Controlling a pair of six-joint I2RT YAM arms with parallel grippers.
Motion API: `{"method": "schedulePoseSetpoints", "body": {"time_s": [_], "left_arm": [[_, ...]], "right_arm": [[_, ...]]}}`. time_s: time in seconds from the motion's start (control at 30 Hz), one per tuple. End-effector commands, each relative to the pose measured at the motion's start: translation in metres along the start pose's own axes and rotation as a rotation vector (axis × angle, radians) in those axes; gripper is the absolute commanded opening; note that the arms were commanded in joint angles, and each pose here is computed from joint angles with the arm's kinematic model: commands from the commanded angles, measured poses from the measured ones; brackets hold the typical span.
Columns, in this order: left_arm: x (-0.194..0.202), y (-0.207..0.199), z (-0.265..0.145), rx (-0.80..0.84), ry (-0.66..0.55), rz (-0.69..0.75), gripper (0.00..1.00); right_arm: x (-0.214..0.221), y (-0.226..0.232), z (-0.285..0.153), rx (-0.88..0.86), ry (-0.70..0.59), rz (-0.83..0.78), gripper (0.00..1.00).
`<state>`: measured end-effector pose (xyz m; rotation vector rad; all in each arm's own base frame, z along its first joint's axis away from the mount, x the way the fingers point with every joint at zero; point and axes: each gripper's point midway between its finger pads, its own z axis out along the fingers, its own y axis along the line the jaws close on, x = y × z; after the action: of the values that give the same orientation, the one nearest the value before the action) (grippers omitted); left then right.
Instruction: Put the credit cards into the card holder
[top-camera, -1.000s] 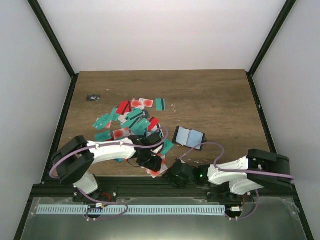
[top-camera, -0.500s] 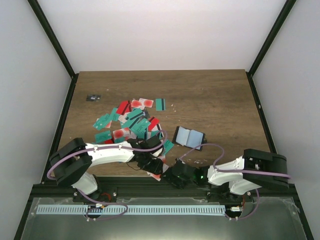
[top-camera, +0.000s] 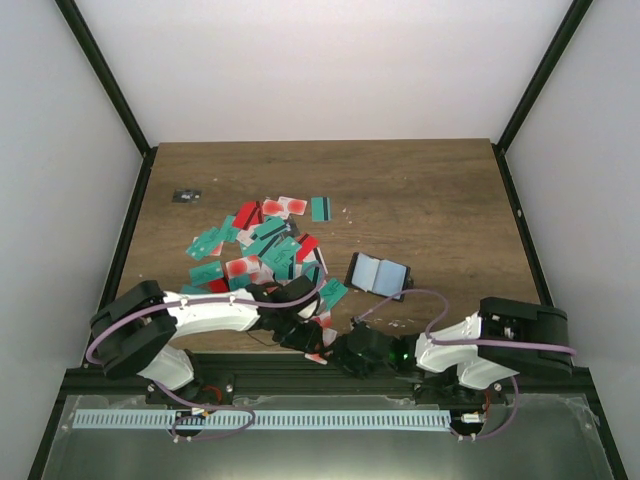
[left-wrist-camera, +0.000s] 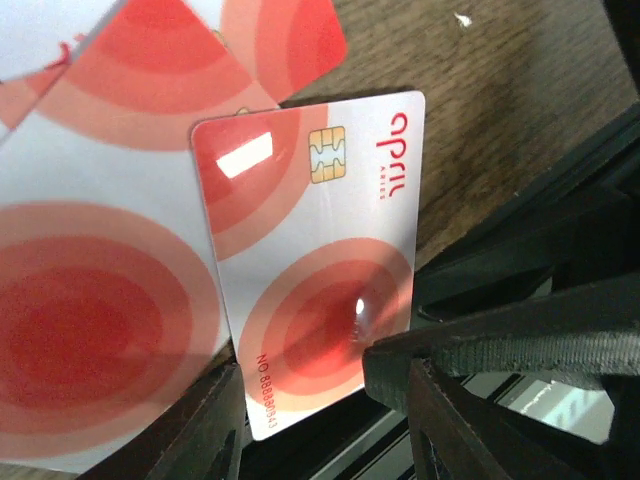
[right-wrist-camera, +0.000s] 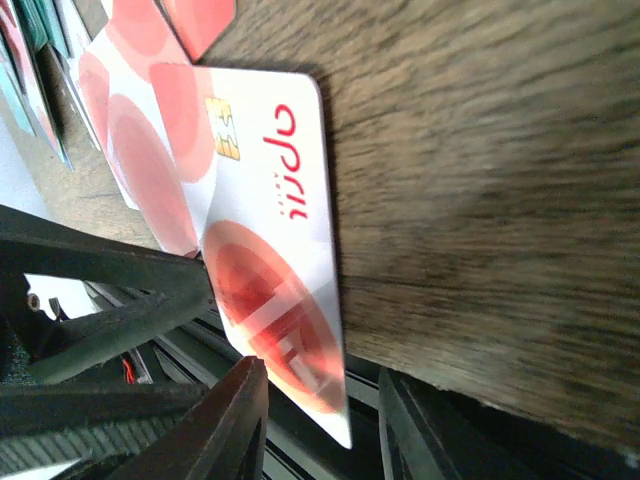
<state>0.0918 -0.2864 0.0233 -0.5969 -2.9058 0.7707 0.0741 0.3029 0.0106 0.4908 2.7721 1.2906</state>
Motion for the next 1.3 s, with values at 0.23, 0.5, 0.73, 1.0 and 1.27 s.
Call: {"method": "schedulePoseSetpoints", "body": {"time_s": [0.23,0.5,0.73,1.0,1.27], "left_arm": [[0.017,0.01,0.017,-0.005,0.049,-0.043,0.42],[0.015,0.009,0.015,-0.001,0.036,-0.05,0.39],[0.008,0.001,0.002,0.002,-0.006,-0.055,0.39],[-0.025,-0.018,-0.062,-0.034,-0.177,-0.045,0.46],[-0.05,-0.03,-0.122,-0.006,-0.335,-0.064,0.52]], "right_arm": [[-0.004,-0.009,0.001,-0.009,-0.008,-0.016,0.3],[-0.004,-0.011,-0.003,-0.011,-0.01,-0.011,0.08],[-0.003,-0.008,-0.008,-0.015,-0.004,-0.017,0.01],[0.003,0.012,-0.035,-0.026,0.02,-0.111,0.01],[-0.02,0.051,-0.095,-0.089,-0.06,-0.21,0.01]]}}
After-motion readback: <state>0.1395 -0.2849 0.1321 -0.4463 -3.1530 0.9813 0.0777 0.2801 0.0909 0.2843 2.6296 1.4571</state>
